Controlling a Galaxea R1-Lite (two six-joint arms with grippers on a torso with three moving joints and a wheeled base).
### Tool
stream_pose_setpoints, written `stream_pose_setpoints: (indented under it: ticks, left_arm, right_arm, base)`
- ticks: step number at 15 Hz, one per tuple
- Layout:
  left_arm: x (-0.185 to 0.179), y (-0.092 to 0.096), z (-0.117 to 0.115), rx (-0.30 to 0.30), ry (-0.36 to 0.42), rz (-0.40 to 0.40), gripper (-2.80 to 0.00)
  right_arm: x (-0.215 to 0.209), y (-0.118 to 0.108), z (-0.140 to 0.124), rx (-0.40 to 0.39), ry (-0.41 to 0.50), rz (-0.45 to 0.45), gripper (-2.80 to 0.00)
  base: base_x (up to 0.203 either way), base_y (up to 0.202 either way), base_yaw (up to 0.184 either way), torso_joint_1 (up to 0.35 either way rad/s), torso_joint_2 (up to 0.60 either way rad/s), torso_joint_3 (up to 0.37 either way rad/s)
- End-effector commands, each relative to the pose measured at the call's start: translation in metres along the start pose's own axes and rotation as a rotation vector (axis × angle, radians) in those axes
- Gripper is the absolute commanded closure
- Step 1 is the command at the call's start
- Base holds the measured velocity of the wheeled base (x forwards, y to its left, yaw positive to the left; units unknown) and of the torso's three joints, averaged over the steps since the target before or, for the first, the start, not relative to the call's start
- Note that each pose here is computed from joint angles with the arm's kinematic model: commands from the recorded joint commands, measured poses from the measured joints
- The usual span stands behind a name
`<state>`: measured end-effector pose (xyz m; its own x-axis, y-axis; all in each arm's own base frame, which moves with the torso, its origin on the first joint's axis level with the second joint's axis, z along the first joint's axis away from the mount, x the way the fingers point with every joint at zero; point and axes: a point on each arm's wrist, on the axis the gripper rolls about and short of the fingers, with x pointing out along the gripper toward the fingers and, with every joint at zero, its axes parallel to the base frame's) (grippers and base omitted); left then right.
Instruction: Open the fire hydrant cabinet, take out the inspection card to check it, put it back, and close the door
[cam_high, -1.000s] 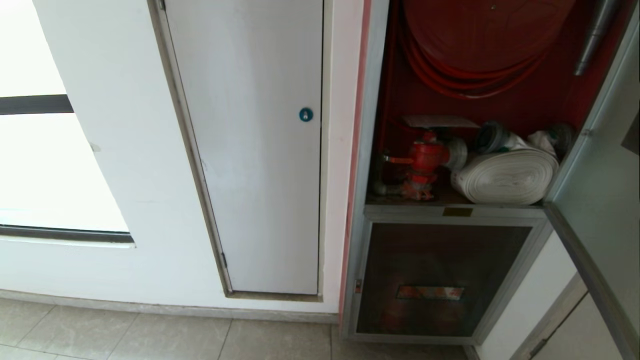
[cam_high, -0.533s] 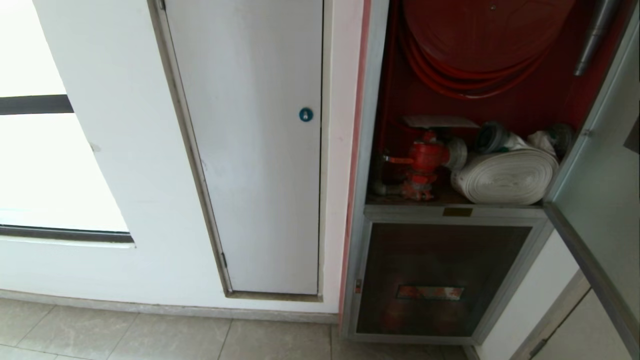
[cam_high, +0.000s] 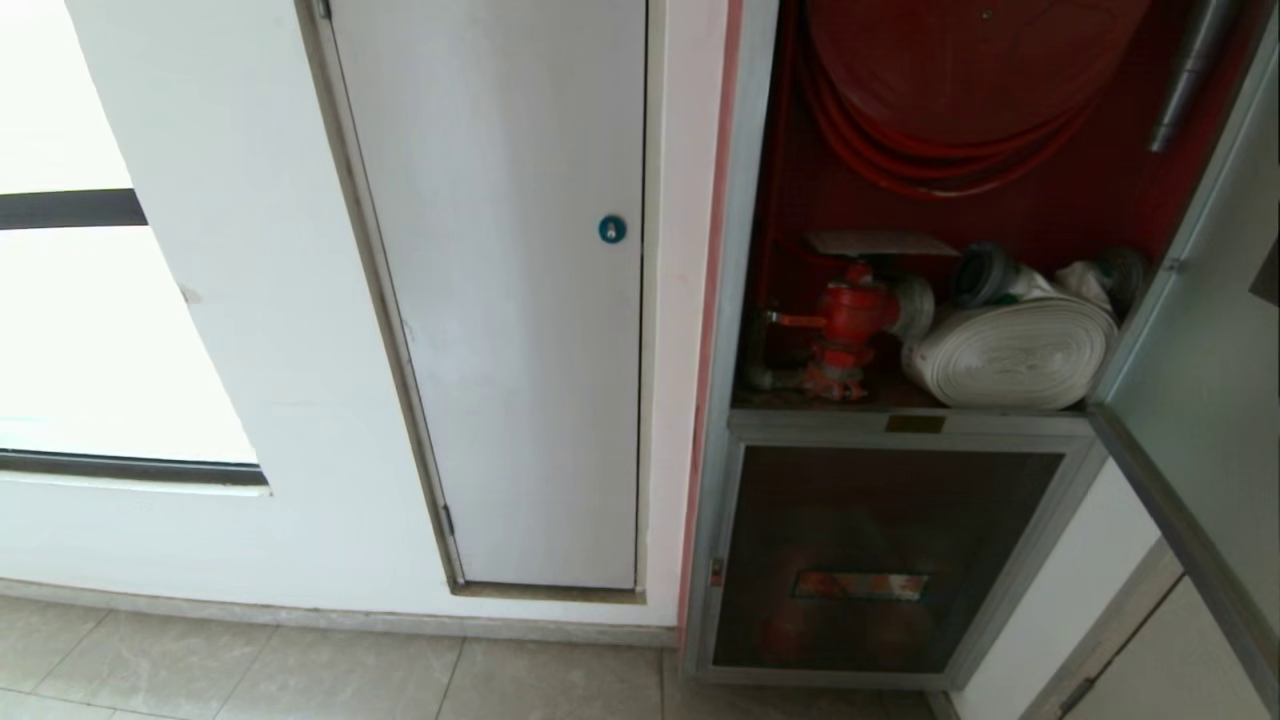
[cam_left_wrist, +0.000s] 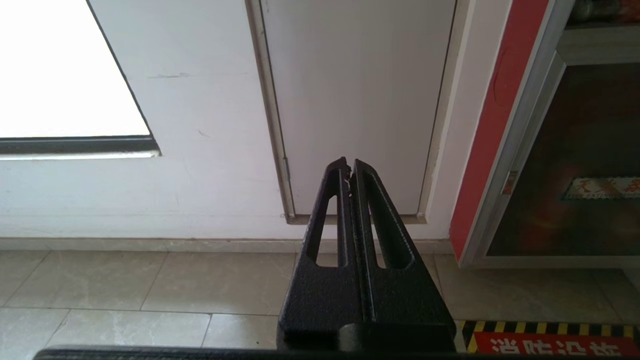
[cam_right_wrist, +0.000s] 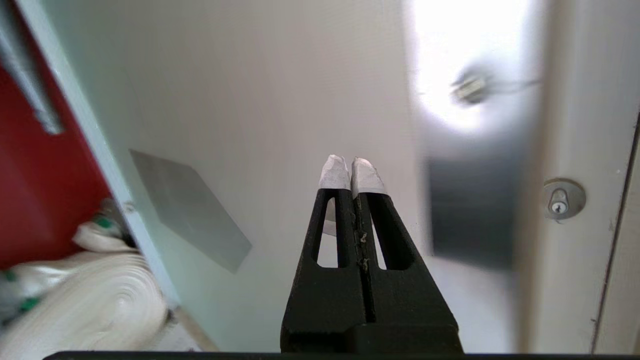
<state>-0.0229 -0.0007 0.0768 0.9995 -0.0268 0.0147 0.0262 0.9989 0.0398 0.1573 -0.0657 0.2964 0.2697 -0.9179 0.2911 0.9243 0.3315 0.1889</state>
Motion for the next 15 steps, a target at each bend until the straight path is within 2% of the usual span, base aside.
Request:
stream_pose_setpoints:
  ticks: [1, 7, 11, 15]
  left_arm:
    - [0.001, 0.000, -0.003, 0.000, 0.012, 0.000, 0.00]
    - [0.001, 0.000, -0.003, 0.000, 0.012, 0.000, 0.00]
    - [0.001, 0.000, -0.003, 0.000, 0.012, 0.000, 0.00]
    - [0.001, 0.000, -0.003, 0.000, 0.012, 0.000, 0.00]
  right_arm:
    - [0.014, 0.010, -0.016, -0.049, 0.023, -0.034, 0.00]
    - [0.039, 0.012, -0.029, -0.045, 0.024, -0.081, 0.00]
    - [0.055, 0.005, -0.038, -0.076, 0.021, -0.104, 0.00]
    - [0.062, 0.002, -0.035, -0.074, 0.005, -0.117, 0.00]
  base:
    - [0.000, 0.000, 0.000, 0.000, 0.00, 0.000]
    - [0.000, 0.000, 0.000, 0.000, 0.00, 0.000]
    - [0.000, 0.000, 0.000, 0.000, 0.00, 0.000]
    - [0.000, 0.000, 0.000, 0.000, 0.00, 0.000]
